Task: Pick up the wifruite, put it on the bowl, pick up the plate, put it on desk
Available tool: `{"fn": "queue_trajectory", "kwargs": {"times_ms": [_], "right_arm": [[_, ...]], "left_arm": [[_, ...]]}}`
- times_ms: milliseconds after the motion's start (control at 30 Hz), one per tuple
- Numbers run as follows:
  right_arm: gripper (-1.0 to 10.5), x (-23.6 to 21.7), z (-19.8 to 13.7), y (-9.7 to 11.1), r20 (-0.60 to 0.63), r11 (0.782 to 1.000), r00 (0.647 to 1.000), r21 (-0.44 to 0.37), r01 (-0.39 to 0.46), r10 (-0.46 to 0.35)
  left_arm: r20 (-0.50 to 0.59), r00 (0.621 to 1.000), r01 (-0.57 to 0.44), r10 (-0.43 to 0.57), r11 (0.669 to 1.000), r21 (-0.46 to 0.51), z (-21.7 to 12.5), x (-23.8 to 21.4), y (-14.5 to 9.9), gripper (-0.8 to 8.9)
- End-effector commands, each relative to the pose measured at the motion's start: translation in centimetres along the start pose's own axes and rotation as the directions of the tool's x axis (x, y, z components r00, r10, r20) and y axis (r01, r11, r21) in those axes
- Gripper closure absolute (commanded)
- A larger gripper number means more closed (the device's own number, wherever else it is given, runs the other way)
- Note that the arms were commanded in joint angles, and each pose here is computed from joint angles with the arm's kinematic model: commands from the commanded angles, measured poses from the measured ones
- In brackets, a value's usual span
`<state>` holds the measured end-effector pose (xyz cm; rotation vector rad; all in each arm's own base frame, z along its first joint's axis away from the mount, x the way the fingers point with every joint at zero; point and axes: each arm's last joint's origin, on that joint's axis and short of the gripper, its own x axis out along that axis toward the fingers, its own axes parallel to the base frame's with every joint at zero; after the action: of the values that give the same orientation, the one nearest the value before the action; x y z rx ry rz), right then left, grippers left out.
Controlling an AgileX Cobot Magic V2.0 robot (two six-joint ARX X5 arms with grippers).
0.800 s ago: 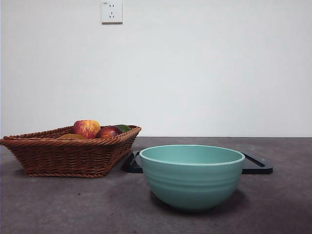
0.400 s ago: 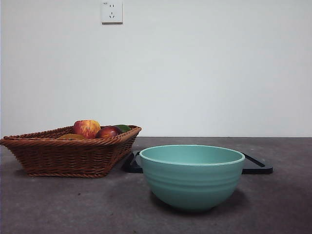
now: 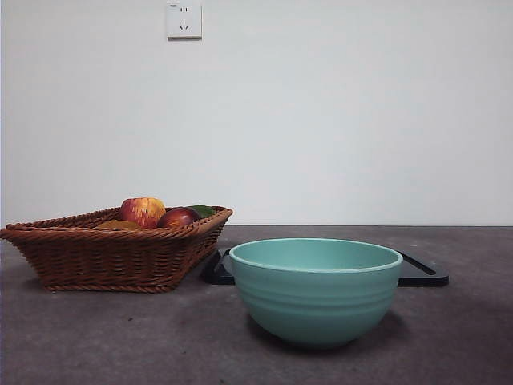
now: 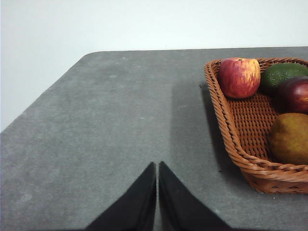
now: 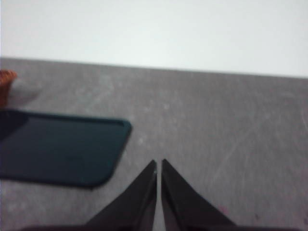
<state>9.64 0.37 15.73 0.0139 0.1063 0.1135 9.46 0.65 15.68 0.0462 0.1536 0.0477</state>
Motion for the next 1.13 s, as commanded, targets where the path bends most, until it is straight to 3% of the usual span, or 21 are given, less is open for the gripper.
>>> {"fn": "queue_trajectory", "kwargs": {"times_ms": [33,1133], "right_arm": [[9.4,0.02,-0.54,0.02,-0.042,1.0,0.999,0.021,0.004,-0.003],[9.4,0.02,-0.54,0.03,-0.044,1.0,0.999,0.021,0.001,0.0]], "left_arm": [[-0.027,1.0,-0.005,0.005,1.0,-0.008,-0.74,0.2,0.01,8.06],[-0.027,1.0,-0.005,0.005,1.0,-0.008,-0.74,0.2,0.01,8.06]]}}
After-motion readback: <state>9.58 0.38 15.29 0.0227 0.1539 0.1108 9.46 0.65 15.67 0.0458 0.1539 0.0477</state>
